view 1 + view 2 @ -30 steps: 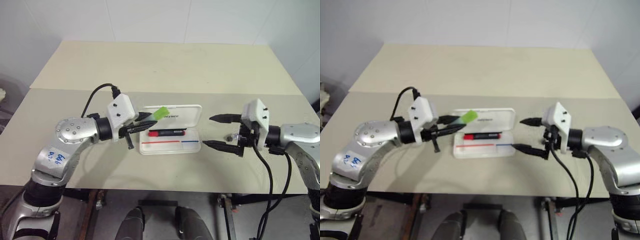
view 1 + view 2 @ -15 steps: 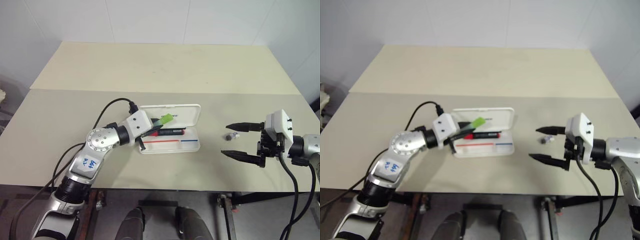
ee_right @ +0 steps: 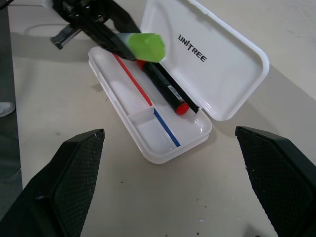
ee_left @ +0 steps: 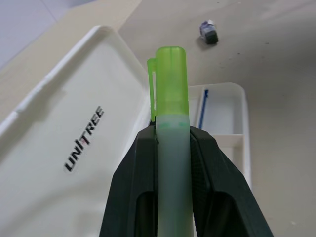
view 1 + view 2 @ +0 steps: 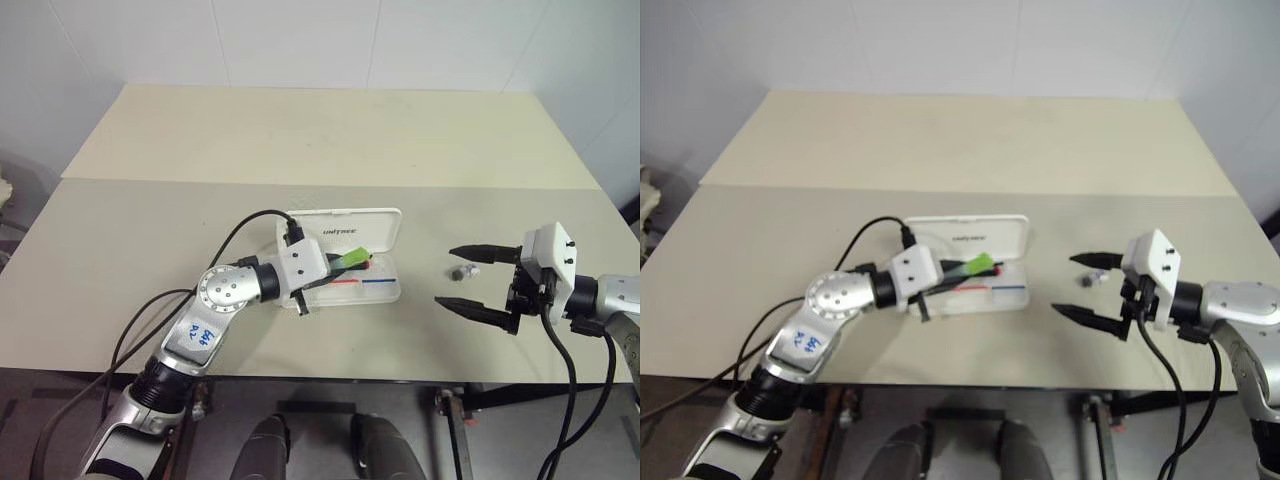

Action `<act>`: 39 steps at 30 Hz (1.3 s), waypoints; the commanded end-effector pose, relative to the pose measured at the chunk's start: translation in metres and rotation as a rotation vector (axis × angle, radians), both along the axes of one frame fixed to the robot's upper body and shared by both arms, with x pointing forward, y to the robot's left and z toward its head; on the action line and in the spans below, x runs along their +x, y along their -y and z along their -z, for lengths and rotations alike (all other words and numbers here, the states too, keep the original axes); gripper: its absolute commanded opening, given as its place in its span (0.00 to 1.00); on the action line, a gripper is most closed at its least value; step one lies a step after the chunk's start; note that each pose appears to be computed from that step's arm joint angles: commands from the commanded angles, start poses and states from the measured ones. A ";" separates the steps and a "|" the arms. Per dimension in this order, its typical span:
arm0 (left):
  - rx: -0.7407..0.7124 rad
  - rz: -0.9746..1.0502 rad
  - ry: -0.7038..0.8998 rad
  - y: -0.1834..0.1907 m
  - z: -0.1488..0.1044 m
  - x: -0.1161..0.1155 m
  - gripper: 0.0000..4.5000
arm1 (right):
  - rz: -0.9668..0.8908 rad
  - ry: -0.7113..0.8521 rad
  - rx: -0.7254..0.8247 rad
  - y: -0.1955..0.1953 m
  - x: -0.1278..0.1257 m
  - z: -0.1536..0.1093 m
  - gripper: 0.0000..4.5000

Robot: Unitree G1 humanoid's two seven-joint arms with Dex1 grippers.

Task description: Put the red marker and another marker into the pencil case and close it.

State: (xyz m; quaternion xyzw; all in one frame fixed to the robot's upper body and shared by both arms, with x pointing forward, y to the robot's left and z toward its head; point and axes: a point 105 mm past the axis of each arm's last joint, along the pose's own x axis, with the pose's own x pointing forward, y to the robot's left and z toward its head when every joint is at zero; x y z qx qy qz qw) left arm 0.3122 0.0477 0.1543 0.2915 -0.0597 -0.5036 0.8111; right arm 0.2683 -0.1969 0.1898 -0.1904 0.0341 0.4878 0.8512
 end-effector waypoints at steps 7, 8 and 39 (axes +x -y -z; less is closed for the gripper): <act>0.031 0.027 0.035 0.003 -0.002 -0.002 0.09 | -0.004 0.041 -0.009 -0.006 -0.002 -0.006 1.00; 0.033 0.032 0.036 0.004 -0.001 -0.002 0.09 | -0.003 0.040 -0.009 -0.006 -0.002 -0.006 1.00; 0.010 0.004 0.038 0.010 -0.004 0.013 0.99 | 0.020 0.049 -0.011 -0.007 0.007 -0.005 1.00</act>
